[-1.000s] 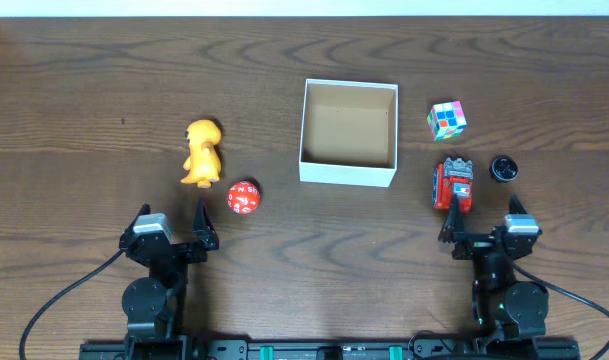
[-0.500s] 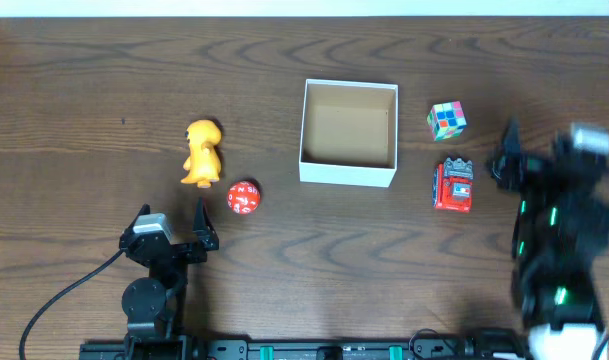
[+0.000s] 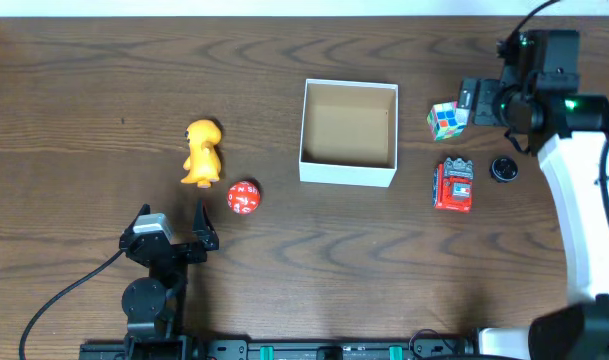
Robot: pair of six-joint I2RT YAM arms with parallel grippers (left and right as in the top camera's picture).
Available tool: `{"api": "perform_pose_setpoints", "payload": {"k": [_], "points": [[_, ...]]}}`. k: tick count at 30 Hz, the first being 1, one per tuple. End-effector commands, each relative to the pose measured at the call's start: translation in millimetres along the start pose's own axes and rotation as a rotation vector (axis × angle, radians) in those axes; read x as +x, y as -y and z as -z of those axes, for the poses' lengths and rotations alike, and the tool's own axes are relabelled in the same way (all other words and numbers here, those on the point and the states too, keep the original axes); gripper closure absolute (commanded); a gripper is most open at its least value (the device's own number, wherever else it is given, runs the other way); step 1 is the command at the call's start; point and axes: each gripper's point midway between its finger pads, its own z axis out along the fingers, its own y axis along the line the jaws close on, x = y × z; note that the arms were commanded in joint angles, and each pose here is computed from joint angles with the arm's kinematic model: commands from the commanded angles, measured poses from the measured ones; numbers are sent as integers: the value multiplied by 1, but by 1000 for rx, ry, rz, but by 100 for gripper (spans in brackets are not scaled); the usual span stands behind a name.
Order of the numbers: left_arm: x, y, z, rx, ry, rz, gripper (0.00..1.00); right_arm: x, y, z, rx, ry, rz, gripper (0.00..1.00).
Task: Pack container
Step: 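Move the right gripper over the red-and-grey toy robot, then lower the right gripper and grasp the red toy robot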
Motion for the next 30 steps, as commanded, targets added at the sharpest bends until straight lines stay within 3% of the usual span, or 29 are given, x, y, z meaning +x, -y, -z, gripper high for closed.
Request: {"api": "perform_pose_setpoints", "payload": {"k": [1,11,30], "points": [[17,-4,-1,-16,-49,3,2,5,-14,-3,-92,-52,-52,1],[17,-4,-1,-16,-49,3,2,70,-4,-5,-42,-301,-84,1],[17,-4,-1,-16,-49,3,2,130,9,-55,11,-377,-75,1]]}}
